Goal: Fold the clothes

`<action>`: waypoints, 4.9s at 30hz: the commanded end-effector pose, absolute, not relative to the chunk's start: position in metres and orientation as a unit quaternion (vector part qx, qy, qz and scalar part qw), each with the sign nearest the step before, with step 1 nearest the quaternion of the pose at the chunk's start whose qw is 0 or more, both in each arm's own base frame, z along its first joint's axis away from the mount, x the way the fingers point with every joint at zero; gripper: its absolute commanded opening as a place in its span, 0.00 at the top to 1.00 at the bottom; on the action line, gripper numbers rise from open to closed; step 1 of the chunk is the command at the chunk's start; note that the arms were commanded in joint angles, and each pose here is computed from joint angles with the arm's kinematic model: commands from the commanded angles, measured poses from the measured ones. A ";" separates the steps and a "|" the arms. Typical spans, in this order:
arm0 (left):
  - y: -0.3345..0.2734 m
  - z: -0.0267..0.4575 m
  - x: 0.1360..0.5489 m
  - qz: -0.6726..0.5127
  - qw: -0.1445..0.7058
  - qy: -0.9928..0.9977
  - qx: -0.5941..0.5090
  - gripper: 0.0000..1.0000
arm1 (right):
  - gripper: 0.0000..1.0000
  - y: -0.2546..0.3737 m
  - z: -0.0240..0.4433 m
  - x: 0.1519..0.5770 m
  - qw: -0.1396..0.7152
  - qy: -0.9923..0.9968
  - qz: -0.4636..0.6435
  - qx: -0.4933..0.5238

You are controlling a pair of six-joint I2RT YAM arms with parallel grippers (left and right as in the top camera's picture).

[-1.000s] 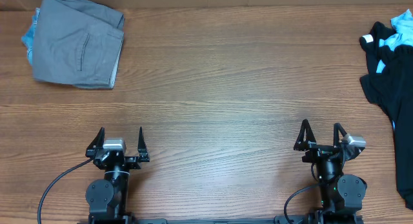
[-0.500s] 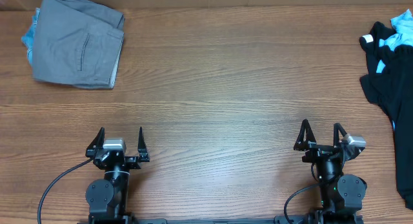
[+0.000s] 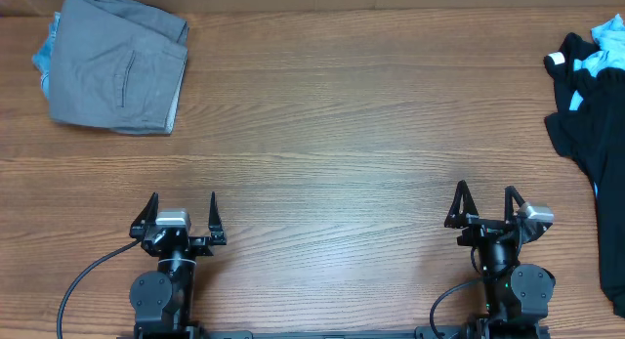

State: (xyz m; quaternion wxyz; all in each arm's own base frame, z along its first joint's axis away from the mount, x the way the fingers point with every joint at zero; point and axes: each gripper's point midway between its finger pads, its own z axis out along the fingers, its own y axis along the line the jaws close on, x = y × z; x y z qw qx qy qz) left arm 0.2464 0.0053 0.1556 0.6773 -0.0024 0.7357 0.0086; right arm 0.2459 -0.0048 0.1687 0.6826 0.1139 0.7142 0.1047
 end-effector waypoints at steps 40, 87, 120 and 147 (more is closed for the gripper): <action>0.008 0.154 0.246 0.021 0.676 0.736 -0.001 0.00 | 0.00 0.053 0.220 0.232 0.668 0.637 0.370 0.105; 0.008 0.154 0.246 0.021 0.676 0.736 0.000 0.00 | 0.00 -0.156 0.299 0.468 0.428 0.872 0.002 0.236; 0.008 0.154 0.246 0.021 0.676 0.736 -0.001 0.00 | 0.00 -0.266 0.020 0.449 0.156 0.896 -0.114 0.401; 0.008 0.154 0.246 0.021 0.676 0.736 0.000 0.00 | 0.96 -0.264 0.068 0.464 0.174 0.892 -0.086 0.408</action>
